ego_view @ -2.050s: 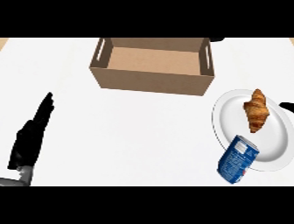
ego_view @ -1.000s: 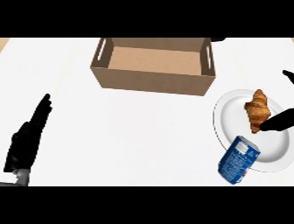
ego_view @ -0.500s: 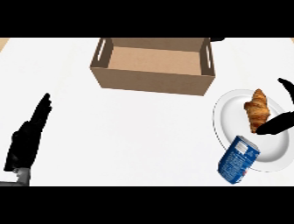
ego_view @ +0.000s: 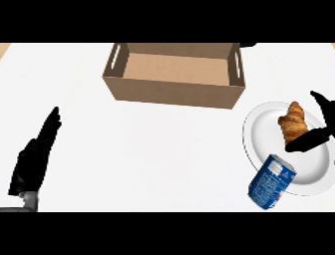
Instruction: Pick the croissant from the plate and place it in the cardboard box
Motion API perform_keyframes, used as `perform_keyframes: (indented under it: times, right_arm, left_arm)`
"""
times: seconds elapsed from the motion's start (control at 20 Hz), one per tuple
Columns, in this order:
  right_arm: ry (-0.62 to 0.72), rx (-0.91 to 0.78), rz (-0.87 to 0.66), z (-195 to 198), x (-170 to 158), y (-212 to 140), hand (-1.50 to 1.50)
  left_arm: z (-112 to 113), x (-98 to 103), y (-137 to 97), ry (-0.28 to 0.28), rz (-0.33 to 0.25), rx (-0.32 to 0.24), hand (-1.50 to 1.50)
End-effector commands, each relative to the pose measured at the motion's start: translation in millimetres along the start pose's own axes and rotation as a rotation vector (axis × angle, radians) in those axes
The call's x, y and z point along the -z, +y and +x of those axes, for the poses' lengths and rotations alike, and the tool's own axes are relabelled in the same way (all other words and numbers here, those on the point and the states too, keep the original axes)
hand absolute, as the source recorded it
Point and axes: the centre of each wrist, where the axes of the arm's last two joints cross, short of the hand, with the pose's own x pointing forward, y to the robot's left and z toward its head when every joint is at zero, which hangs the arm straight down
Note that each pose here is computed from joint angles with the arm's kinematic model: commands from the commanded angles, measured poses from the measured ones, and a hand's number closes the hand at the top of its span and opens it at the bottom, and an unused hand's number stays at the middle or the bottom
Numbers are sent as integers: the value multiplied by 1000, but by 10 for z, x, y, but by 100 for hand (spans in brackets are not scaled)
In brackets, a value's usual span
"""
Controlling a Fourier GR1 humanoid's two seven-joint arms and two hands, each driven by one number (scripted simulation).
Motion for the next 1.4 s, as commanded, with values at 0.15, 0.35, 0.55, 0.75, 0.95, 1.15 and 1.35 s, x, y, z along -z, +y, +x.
perform_keyframes:
  times: [0.15, 0.35, 0.55, 0.75, 0.95, 1.15, 1.35]
  right_arm:
    - [-8, 16, -11, -9, 62, 136, -150]
    - [-9, 12, 3, 52, 8, 201, -150]
    - [4, 2, -5, 240, 234, 142, -150]
    - [3, -12, 26, -81, 385, 303, -150]
    - [9, -22, 47, -70, 276, 277, -150]
    - [-14, 20, 46, 55, 275, 135, 150]
    - [-19, -96, -166, -93, 264, 248, 150]
  left_arm:
    - [2, 64, 85, -12, 2, -1, 0]
    - [-8, 11, 150, -8, -2, 10, 0]
    - [35, -35, 28, -18, -16, 15, 0]
    - [32, 102, 32, -11, -8, -7, 0]
    - [-119, 1, -88, 1, -12, -5, 0]
    - [86, 99, 176, -1, -2, 7, 0]
    - [94, 50, 60, -2, -12, -5, 0]
